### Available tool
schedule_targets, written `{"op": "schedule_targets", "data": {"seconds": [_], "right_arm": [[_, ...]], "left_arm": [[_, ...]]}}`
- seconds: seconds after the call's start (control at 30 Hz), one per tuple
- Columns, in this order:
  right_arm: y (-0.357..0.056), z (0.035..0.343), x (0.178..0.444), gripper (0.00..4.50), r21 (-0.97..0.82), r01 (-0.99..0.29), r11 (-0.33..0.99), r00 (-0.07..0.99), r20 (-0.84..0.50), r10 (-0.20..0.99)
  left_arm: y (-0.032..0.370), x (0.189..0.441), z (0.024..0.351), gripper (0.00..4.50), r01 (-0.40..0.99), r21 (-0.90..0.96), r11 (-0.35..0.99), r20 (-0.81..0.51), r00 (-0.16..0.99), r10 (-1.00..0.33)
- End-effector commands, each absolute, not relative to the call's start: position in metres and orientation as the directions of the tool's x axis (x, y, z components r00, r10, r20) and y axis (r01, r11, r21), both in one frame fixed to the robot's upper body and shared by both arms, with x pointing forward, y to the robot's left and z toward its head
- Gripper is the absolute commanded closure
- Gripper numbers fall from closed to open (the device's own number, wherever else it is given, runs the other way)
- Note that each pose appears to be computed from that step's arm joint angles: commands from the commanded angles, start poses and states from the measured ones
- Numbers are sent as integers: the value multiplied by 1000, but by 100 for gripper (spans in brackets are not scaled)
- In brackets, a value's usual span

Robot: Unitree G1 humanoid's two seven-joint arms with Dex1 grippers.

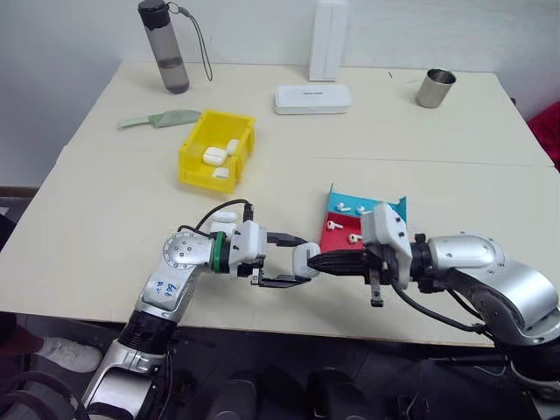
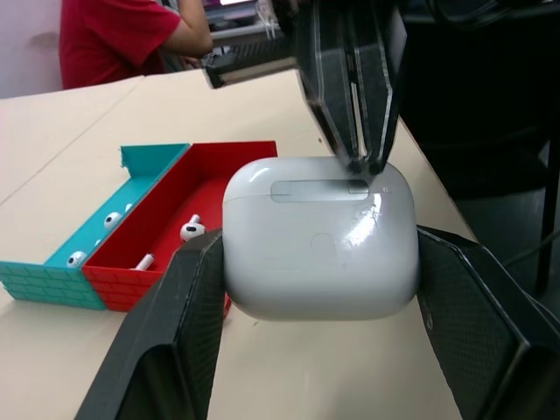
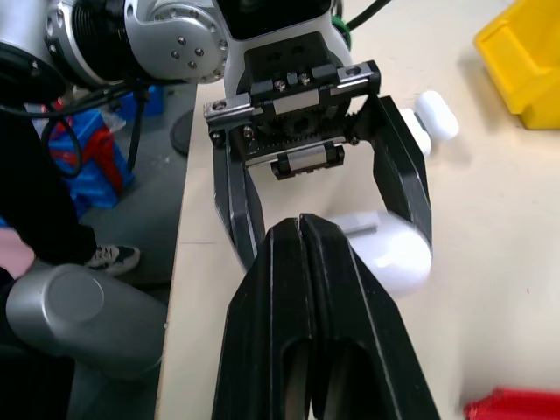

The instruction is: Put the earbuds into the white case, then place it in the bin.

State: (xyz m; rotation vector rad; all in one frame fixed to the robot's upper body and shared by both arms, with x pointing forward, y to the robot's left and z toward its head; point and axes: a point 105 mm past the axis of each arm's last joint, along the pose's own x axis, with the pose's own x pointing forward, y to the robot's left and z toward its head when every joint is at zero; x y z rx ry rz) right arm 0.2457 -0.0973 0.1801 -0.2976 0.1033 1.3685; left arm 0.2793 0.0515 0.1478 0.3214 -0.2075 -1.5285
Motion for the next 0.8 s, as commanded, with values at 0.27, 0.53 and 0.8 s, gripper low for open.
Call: {"op": "schedule_targets", "data": {"seconds": [0.27,0.53,0.8], "right_arm": [[-151,205,223,391,-97,-897,430,427,50,903],[-185,240,223,108,-317,-548,774,685,361,633],[-179,236,230,2,-357,-494,793,697,382,607]], "left_arm": [[105,298,208,172,910,227,347,223,298,-928],[197,373,254,172,550,130,825,310,768,-560],[219,428,245,172,400,128,908,238,876,-420]]}}
